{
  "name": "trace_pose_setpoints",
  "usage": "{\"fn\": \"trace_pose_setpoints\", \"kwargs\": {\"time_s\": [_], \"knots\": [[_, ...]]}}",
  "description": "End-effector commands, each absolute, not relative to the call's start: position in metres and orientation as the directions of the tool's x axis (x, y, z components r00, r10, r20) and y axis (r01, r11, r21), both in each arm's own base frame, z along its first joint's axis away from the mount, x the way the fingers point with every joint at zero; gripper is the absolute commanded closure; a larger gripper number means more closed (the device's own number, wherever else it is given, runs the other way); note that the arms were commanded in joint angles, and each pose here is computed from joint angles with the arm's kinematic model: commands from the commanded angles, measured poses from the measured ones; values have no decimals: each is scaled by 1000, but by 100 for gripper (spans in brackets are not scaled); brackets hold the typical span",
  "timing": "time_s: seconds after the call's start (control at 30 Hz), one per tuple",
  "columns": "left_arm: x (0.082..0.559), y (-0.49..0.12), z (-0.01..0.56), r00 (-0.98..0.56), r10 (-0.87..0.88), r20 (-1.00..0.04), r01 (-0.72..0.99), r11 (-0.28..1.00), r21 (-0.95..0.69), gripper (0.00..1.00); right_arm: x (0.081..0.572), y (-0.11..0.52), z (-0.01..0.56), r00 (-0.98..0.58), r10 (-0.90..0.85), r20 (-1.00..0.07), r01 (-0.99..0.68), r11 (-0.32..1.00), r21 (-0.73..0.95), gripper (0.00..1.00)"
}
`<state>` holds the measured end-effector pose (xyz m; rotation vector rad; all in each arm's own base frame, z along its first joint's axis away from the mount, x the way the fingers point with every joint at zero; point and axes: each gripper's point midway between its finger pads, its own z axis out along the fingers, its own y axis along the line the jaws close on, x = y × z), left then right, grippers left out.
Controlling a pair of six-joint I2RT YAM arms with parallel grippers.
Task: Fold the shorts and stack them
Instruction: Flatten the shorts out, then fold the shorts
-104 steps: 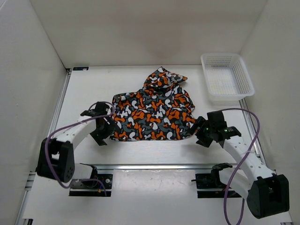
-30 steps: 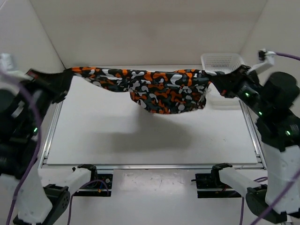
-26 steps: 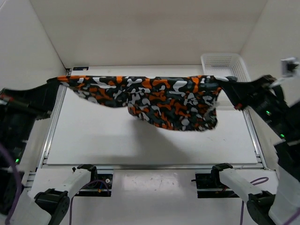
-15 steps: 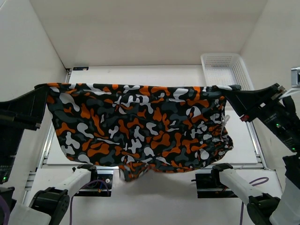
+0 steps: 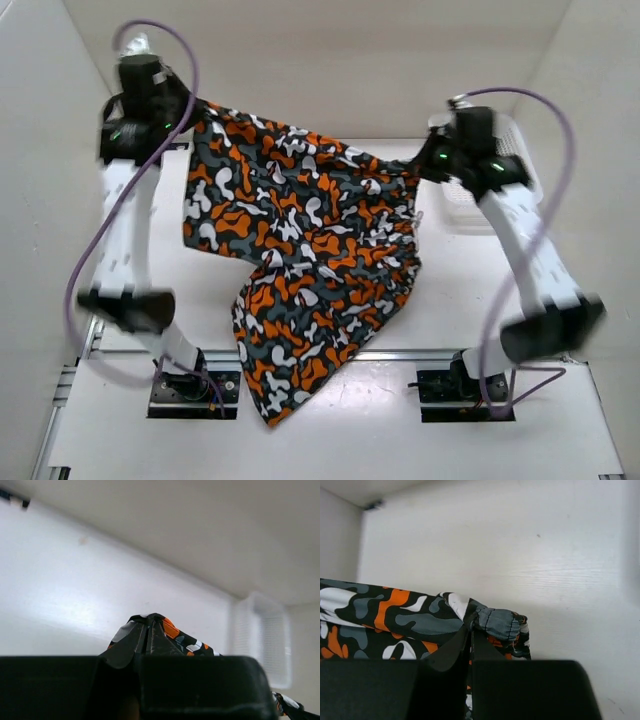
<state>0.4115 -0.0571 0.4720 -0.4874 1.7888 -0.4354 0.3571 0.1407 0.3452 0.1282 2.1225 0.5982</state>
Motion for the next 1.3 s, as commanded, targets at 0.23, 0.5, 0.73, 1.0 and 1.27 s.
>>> {"fn": "trace_pose_setpoints", "kwargs": {"time_s": [0.23, 0.5, 0.73, 1.0, 1.27], "knots": [[585, 2, 299, -413, -622, -665, -323, 783, -532, 90, 534, 133, 140, -776, 232, -587, 92, 962, 258, 100], [625, 36, 262, -388, -654, -650, -345, 757, -555, 90, 598, 151, 136, -748, 297, -594, 57, 920, 387, 100], [610, 45, 305, -347, -631, -694, -296, 775, -558, 90, 602, 159, 167, -713, 326, -621, 4, 887, 461, 100], [508, -31, 345, -470, -555, -686, -182, 822, -540, 90, 565, 153, 188, -735, 317, -600, -6, 881, 473, 100], [384, -95, 308, -600, -516, -611, -171, 829, -533, 90, 509, 132, 187, -771, 309, -557, 32, 892, 451, 100]]}}
